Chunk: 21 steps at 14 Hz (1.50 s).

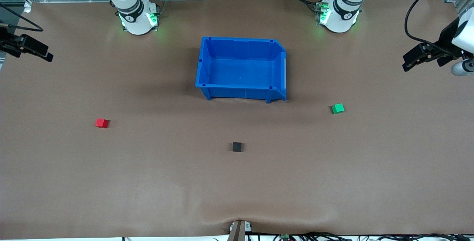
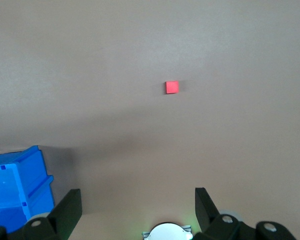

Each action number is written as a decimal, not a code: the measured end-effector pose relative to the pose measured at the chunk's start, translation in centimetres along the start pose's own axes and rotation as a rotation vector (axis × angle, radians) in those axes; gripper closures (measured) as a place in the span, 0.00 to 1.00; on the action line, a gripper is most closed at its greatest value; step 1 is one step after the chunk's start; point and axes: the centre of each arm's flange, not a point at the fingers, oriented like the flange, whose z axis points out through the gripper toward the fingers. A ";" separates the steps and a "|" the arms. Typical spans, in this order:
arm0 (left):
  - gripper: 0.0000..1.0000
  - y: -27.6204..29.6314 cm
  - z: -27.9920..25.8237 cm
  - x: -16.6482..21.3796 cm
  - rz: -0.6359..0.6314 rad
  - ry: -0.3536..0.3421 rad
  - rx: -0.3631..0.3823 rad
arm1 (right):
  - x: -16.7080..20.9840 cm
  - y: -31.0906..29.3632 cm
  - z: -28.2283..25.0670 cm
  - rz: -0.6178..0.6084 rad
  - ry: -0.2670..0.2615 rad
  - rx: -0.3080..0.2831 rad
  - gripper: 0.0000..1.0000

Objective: Attach green and red cubes to black cube
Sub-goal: 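Lower the left gripper over the green cube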

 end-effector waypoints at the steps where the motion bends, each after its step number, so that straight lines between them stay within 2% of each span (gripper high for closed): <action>1: 0.00 0.0 0.0 0.0 0.000 0.000 0.000 | 0.0 0.0 0.0 0.000 0.000 0.000 0.00; 10: 0.00 -0.5 -0.3 0.1 -0.009 0.004 -0.001 | 0.0 0.1 0.0 0.001 -0.001 0.000 0.00; 13: 0.00 -0.4 0.3 0.0 -0.006 -0.016 0.003 | 0.0 0.1 0.0 0.001 -0.001 0.000 0.00; 18: 0.00 0.2 3.9 0.1 -0.013 -0.092 0.019 | 0.0 0.1 0.0 0.001 0.000 0.000 0.00; 21: 0.00 0.7 7.5 0.7 -0.009 -0.092 0.018 | 0.0 0.1 0.0 0.001 0.002 0.000 0.00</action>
